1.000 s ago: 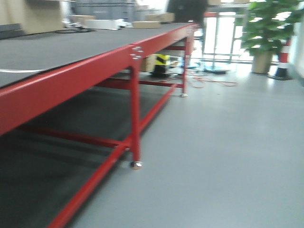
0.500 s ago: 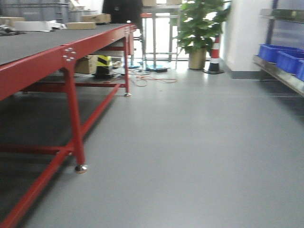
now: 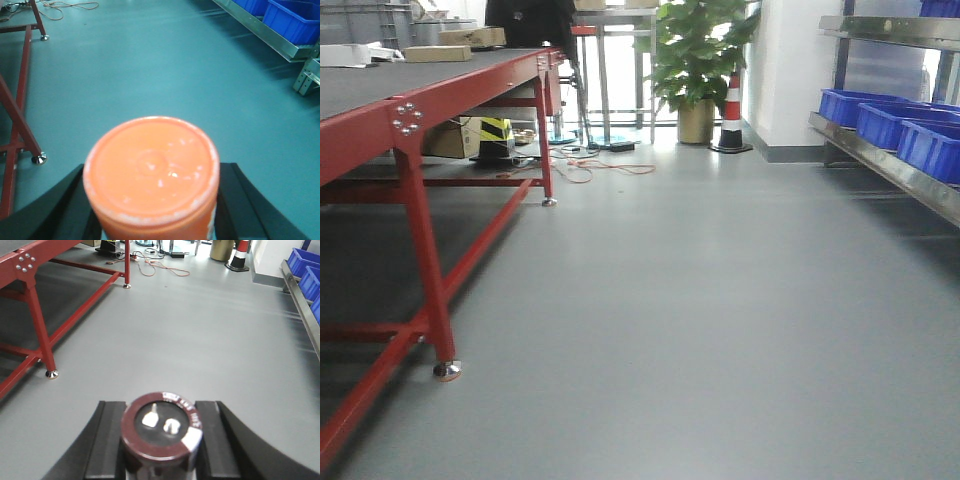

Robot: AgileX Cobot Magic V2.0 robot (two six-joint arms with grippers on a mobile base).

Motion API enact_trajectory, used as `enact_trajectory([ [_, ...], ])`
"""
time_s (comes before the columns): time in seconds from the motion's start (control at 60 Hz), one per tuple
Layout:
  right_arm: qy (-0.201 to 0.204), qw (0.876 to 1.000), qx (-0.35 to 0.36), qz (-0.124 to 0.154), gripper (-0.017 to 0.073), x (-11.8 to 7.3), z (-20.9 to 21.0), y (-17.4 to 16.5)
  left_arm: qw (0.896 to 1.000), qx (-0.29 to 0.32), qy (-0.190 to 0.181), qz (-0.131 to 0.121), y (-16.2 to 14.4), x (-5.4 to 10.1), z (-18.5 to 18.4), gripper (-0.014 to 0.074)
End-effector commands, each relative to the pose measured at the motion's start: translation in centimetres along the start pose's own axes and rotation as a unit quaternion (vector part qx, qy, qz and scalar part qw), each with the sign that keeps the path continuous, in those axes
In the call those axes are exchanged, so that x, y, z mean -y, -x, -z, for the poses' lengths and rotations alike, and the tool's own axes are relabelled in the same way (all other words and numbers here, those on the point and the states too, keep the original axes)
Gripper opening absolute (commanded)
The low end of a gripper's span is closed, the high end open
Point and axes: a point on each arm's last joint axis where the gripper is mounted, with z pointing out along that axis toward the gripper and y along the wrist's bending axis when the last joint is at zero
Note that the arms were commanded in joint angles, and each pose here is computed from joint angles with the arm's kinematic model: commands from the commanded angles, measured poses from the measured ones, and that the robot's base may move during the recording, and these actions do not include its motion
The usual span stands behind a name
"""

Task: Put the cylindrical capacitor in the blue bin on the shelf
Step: 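Drive the base to the steel shelf of blue bins holding both cylinders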

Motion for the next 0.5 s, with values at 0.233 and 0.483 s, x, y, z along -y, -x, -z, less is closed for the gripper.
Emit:
enact_trajectory([
  [0.233,-0.004,1.000,0.015,0.004,-0.0168,0.05,0.15,0.28,1.000,0.014,-0.004,-0.001,0.38,0.12,0.34,-0.0111],
  [0.483,-0.004,1.000,0.015,0.004,-0.0168,0.05,0.15,0.28,1.000,0.015,-0.004,-0.001,0.40,0.12,0.34,-0.0111],
])
